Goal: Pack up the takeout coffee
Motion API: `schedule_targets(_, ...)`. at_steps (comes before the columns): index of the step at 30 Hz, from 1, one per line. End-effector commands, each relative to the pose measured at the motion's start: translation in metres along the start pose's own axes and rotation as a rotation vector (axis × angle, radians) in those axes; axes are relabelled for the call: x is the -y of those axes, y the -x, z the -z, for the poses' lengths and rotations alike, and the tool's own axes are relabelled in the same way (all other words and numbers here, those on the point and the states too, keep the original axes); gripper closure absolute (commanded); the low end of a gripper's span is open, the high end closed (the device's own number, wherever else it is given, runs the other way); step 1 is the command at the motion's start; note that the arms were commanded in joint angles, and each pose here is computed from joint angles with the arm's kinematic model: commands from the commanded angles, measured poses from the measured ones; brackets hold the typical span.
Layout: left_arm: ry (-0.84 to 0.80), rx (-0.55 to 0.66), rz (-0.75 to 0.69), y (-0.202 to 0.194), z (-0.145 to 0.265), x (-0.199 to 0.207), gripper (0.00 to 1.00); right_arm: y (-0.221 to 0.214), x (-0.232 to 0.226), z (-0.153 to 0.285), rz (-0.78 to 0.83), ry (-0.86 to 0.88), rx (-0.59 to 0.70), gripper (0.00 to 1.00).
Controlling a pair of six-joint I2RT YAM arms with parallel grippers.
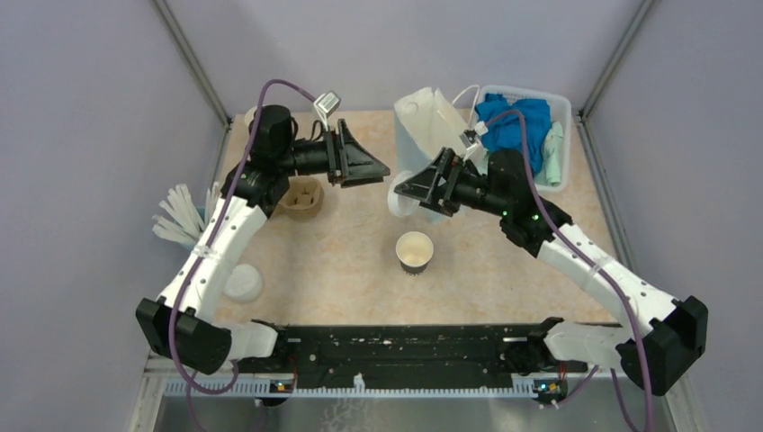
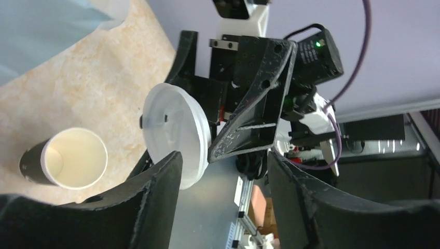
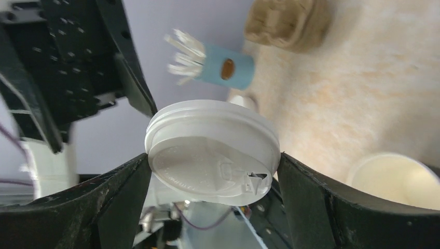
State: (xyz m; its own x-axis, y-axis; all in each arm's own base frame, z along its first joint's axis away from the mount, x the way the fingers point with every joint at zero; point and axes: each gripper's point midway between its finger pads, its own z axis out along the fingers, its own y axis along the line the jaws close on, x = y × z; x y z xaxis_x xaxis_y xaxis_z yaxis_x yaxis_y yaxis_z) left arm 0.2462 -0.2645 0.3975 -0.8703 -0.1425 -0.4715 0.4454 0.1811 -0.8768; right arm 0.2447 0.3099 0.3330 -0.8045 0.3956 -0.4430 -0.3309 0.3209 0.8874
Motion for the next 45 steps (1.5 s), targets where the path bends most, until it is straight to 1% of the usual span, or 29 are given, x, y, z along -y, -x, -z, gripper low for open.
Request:
schedule_targets(1, 0.132, 0.012, -0.043, -0.012, 0.015, -0.017, 0.28, -0.017, 0.020, 0.032, 0.139, -0.176, -0.080, 0.13)
schedule_targets(3, 0.212, 0.016, -0.024, -0.020, 0.018, -0.038, 0.19, -0.030, 0.044, 0.044, 0.194, -0.293, -0.159, 0.14)
schedule_targets(6, 0.326, 0.003, 0.013, -0.036, 0.024, -0.073, 0.16, -0.050, 0.076, 0.062, 0.253, -0.456, -0.294, 0.15)
schedule_targets(10, 0.410, -0.025, 0.058, -0.058, 0.028, -0.110, 0.14, -0.073, 0.099, 0.072, 0.371, -0.656, -0.483, 0.16)
schedule_targets(12, 0.431, -0.040, 0.080, -0.067, 0.029, -0.123, 0.14, -0.087, 0.105, 0.068, 0.447, -0.729, -0.576, 0.15)
schedule_targets(14, 0.448, -0.053, 0.100, -0.076, 0.030, -0.133, 0.14, -0.094, 0.113, 0.063, 0.498, -0.800, -0.641, 0.14)
schedule_targets(17, 0.475, -0.073, 0.143, -0.090, 0.033, -0.146, 0.14, -0.096, 0.127, 0.053, 0.546, -0.869, -0.694, 0.14)
schedule_targets(19, 0.512, -0.077, 0.163, -0.097, 0.037, -0.154, 0.14, -0.094, 0.132, 0.045, 0.564, -0.886, -0.700, 0.13)
schedule_targets(26, 0.596, -0.106, 0.157, -0.110, 0.050, -0.167, 0.14, -0.089, 0.146, 0.028, 0.598, -0.944, -0.722, 0.11)
schedule_targets(29, 0.599, -0.119, 0.160, -0.114, 0.051, -0.168, 0.14, -0.088, 0.148, 0.018, 0.591, -0.932, -0.714, 0.11)
schedule_targets(36, 0.598, -0.135, 0.167, -0.117, 0.050, -0.172, 0.14, -0.077, 0.156, 0.008, 0.576, -0.938, -0.697, 0.10)
schedule_targets(39, 0.599, -0.142, 0.162, -0.117, 0.050, -0.174, 0.15, -0.073, 0.162, 0.009, 0.572, -0.951, -0.709, 0.09)
schedule_targets(45, 0.601, -0.154, 0.156, -0.116, 0.048, -0.177, 0.15, -0.075, 0.162, 0.005, 0.557, -0.918, -0.730, 0.09)
